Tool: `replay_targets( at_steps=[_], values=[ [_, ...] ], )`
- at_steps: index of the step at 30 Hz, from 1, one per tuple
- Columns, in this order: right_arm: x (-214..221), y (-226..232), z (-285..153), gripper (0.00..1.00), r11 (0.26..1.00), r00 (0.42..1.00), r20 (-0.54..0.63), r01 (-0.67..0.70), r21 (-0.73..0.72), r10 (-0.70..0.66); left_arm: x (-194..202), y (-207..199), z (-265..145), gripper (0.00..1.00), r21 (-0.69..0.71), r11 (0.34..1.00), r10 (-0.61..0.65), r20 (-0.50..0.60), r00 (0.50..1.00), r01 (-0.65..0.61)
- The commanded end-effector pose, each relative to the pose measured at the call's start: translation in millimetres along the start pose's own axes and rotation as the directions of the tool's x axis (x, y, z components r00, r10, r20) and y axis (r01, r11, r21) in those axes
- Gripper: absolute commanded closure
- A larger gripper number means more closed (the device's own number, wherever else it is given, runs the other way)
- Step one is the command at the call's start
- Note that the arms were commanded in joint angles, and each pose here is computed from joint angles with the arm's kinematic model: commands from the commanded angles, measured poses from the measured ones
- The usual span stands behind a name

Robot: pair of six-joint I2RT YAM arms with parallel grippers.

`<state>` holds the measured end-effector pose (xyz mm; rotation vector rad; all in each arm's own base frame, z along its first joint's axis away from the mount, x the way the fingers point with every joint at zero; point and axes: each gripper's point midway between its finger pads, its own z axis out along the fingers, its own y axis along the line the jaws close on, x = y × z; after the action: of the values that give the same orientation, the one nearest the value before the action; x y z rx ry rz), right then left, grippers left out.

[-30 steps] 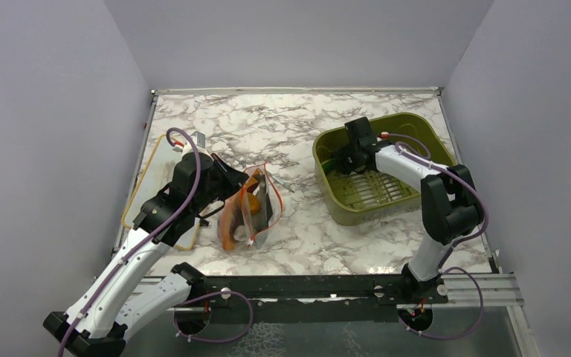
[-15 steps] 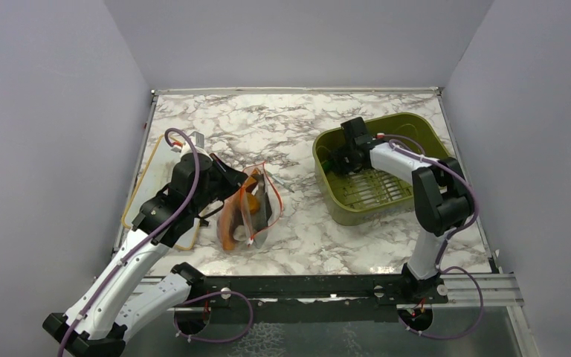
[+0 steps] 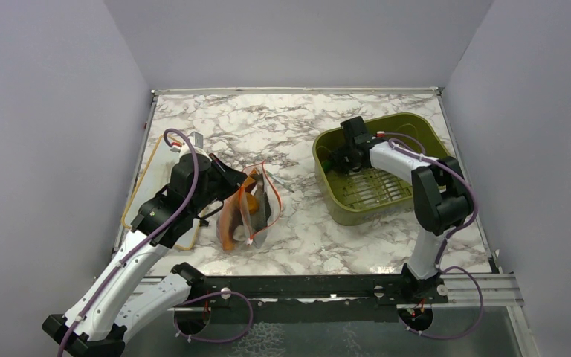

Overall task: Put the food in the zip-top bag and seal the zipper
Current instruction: Pick up the fake vegetable from the bin.

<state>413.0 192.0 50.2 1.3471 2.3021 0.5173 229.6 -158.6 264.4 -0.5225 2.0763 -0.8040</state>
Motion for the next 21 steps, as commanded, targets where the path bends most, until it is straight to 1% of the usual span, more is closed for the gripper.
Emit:
replay_targets(
  at_steps=[1, 3, 5, 9, 13, 15, 19, 21],
  values=[
    [-14.9, -9.2, -9.4, 0.75, 0.999, 0.998, 0.059, 0.024, 0.046, -0.026, -10.0, -8.5, -5.4, 1.00, 0.024, 1.000, -0.008, 0.037, 0.999, 0.007],
    [-11.2, -18.1, -11.8, 0.76, 0.996, 0.999, 0.037, 0.036, 0.083, -0.040, -10.9, -8.6, -5.5, 1.00, 0.023, 1.000, -0.009, 0.040, 0.999, 0.008],
    [-10.8, -21.4, -15.9, 0.78, 0.994, 0.998, 0.031, 0.056, 0.089, -0.059, -11.4, -7.7, -5.0, 1.00, 0.018, 1.000, -0.013, 0.043, 0.999, 0.012],
    [-16.9, -27.6, -25.4, 0.80, 0.990, 0.993, 0.057, 0.093, 0.104, -0.100, -10.2, -5.9, -4.1, 1.00, 0.013, 1.000, -0.020, 0.042, 0.999, 0.019],
    [-23.5, -35.9, -33.1, 0.80, 0.973, 0.981, 0.067, 0.170, 0.156, -0.182, -10.7, -5.2, -5.3, 1.00, 0.015, 1.000, -0.021, 0.047, 0.999, 0.020],
    [-28.4, -36.0, -38.9, 0.81, 0.969, 0.975, 0.088, 0.190, 0.157, -0.206, -9.8, -3.5, -5.5, 1.00, 0.013, 1.000, -0.018, 0.048, 0.999, 0.017],
    [-39.6, -25.2, -53.5, 0.82, 0.966, 0.958, 0.144, 0.235, 0.107, -0.249, -10.2, -1.4, -6.4, 1.00, 0.012, 1.000, -0.005, 0.054, 0.999, 0.005],
    [-44.8, -25.3, -62.1, 0.83, 0.963, 0.951, 0.165, 0.244, 0.118, -0.261, -10.5, -2.5, -7.1, 1.00, 0.016, 1.000, 0.003, 0.053, 0.999, -0.004]
  ],
)
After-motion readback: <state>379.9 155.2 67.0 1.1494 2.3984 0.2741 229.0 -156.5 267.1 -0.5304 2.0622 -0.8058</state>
